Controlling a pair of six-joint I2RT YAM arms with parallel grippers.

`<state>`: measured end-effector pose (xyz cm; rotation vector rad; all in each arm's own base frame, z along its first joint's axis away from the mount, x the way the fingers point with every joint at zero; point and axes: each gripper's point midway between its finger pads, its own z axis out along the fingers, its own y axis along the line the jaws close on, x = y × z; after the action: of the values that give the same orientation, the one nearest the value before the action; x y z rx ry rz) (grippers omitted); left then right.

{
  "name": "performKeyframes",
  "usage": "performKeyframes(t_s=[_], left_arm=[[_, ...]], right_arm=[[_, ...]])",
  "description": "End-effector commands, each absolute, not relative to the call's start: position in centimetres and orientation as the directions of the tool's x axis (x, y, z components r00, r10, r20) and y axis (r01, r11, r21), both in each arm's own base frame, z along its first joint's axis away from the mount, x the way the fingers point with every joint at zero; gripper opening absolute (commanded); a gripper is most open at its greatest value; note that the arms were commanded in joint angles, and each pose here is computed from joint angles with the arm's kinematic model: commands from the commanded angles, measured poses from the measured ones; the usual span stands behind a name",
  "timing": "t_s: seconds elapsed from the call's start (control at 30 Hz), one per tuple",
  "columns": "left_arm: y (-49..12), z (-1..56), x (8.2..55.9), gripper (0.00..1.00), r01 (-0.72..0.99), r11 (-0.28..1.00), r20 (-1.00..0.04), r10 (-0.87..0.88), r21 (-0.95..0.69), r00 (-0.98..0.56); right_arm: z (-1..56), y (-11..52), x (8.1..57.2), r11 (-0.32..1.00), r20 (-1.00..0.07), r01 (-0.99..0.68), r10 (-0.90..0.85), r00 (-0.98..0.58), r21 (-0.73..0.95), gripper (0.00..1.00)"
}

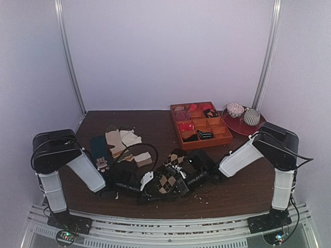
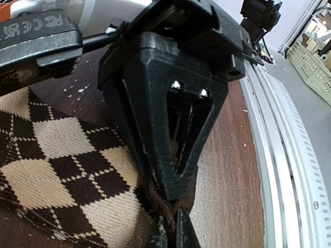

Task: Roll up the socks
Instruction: Roll a pair of socks at the center of the board.

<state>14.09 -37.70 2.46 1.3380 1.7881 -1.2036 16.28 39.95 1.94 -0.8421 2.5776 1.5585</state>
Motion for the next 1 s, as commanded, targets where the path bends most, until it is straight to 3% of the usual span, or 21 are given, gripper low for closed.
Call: performKeyframes(t_s=[0.0,0.2,0.3,0.4,0.6,0.97], left_arm=[[-37.3,1.4,13.3,0.00,0.904,0.117,-0.799,0.431,-0.412,-0.420],[-35.7,-2.1,12.7,0.00,0.763,0.298,-0.592,0.493,-0.574,-0.637],[-34.8,-3.3,12.0,0.00,0.679,0.369,-0.484,0.496,-0.635,-0.721],[-34.2,-3.6,11.3,0.00,0.629,0.398,-0.424,0.491,-0.668,-0.761],[-33.7,-4.1,11.4,0.00,0.601,0.454,-0.370,0.500,-0.657,-0.783],[-33.3,-4.5,11.3,0.00,0.607,0.465,-0.368,0.508,-0.644,-0.779]], right_arm=[[-1.7,36.9,15.6,0.503,-0.190,-0.419,-0.444,-0.875,0.756,0.16],[6.2,38.1,17.9,0.345,-0.562,-0.694,-0.412,-0.717,0.632,0.32],[9.8,37.4,18.4,0.306,-0.742,-0.830,-0.375,-0.556,0.467,0.36],[10.7,37.0,17.3,0.277,-0.845,-0.942,-0.441,-0.301,0.191,0.40],[8.4,37.6,14.1,0.149,-0.814,-0.966,-0.575,0.087,-0.209,0.41],[5.1,38.2,15.0,0.083,-0.689,-0.932,-0.697,0.198,-0.353,0.40]])
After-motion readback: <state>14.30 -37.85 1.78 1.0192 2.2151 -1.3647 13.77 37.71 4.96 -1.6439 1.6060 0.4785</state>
